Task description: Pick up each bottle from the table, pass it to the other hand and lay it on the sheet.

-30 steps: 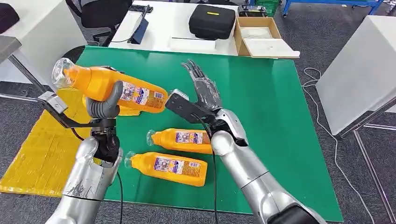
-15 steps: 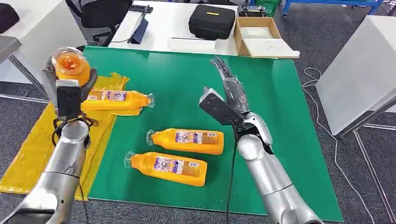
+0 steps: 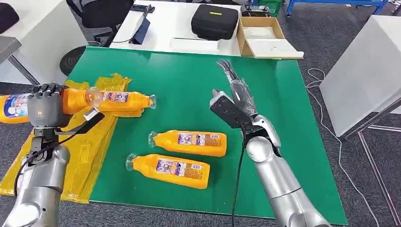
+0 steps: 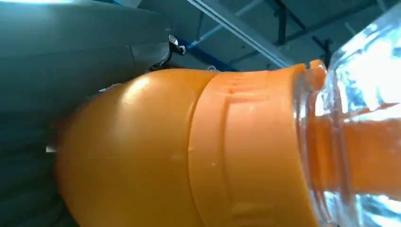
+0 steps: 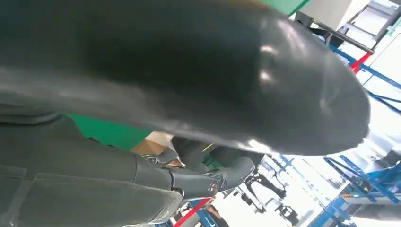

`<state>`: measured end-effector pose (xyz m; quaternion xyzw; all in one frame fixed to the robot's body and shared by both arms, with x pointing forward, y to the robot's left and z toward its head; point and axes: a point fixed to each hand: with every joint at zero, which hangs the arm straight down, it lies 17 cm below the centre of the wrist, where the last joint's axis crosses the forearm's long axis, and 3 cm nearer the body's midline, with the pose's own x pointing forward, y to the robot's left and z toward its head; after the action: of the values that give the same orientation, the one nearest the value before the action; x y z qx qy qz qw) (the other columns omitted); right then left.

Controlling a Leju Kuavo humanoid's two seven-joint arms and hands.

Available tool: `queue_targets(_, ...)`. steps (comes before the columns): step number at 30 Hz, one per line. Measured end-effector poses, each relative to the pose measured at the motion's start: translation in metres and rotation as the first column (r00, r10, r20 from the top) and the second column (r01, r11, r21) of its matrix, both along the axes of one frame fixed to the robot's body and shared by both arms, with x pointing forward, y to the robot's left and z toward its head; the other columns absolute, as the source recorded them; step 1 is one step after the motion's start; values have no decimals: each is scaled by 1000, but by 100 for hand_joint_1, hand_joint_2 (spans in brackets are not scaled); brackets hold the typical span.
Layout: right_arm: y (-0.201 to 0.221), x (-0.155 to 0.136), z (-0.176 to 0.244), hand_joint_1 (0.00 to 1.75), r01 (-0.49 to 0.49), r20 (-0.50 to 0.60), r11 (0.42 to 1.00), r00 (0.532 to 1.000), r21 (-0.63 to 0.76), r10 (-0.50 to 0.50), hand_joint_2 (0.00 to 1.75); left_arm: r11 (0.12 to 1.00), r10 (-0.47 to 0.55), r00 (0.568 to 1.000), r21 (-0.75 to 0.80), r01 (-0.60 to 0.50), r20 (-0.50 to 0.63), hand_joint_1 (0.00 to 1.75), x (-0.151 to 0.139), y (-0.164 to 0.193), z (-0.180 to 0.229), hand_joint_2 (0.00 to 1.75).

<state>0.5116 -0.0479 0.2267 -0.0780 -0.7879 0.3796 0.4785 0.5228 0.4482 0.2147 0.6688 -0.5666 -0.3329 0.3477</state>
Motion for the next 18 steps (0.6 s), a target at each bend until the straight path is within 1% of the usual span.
queue_targets(7, 3, 1, 0, 0, -17, -5, 1000, 1000, 3, 17, 0, 1000, 8, 999, 15, -8, -48, 175, -12, 3, -24, 175)
queue_targets(11, 8, 1, 0, 0, -45, -6, 999, 999, 1, 45, 0, 999, -29, 998, 14, 30, -63, 175, -16, -3, -34, 175)
queue_targets(14, 14, 5, 0, 0, -62, -8, 998, 998, -12, 62, 0, 995, -93, 993, 22, 95, -79, 175, -21, -20, -44, 175)
queue_targets(18, 23, 6, -2, 0, -84, -21, 996, 996, -20, 83, 0, 985, -165, 982, 24, 168, -94, 175, -23, -52, -55, 175)
